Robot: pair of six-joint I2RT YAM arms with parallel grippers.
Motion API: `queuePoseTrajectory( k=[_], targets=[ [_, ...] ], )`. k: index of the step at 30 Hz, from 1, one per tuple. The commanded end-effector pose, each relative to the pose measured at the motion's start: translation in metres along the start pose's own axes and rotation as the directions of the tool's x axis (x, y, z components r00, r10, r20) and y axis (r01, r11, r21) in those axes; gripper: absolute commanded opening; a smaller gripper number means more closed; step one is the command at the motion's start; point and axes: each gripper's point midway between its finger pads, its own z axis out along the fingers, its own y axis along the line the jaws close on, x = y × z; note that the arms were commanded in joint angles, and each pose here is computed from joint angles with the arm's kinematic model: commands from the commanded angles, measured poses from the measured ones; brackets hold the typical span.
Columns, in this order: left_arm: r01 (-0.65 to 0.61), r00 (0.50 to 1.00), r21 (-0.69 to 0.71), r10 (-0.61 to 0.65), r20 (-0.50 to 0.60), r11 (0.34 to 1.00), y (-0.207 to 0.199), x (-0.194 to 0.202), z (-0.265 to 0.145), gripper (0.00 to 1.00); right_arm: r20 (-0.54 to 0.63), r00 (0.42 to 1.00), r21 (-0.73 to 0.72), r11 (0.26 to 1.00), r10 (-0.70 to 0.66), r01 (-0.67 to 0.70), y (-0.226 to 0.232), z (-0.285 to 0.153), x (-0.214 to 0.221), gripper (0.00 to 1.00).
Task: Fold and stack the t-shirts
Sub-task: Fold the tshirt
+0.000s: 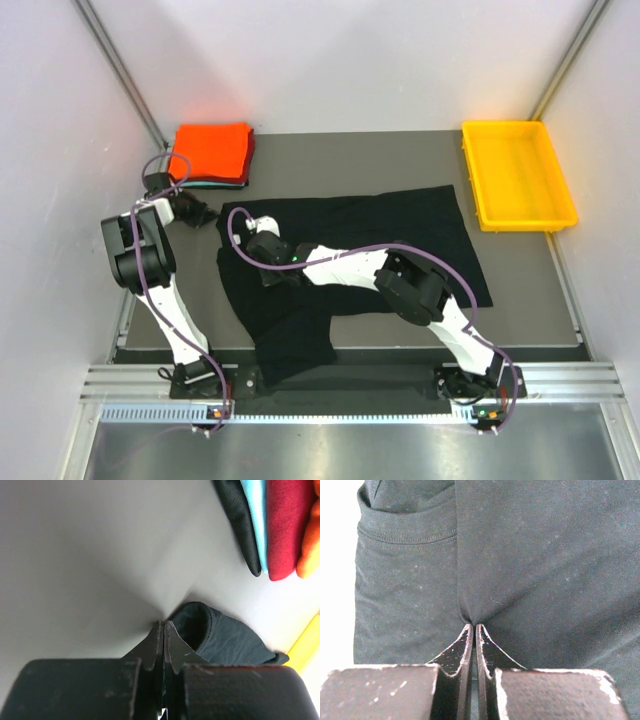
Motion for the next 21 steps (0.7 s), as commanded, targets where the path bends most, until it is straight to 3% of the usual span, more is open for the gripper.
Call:
queuePoseTrajectory(
  k=[1,8,21],
  targets=[
    [-0.018,1.000,-0.069,0.017,-0.011,0.997,0.019,0.003,0.008,0.00,0.048,0.999,-0.057,0.998,-0.016,0.019,0.024,-0.024,-0.020,0.00],
    [-0.020,1.000,-0.076,0.019,-0.013,0.997,0.021,0.003,0.009,0.00,0.083,0.996,-0.116,0.993,-0.010,0.019,0.034,-0.047,-0.038,0.00],
    [-0.053,0.998,-0.131,0.056,0.020,0.990,0.014,-0.009,-0.011,0.00,0.070,0.997,-0.126,0.992,-0.014,0.023,0.028,-0.063,-0.030,0.00]
  ],
)
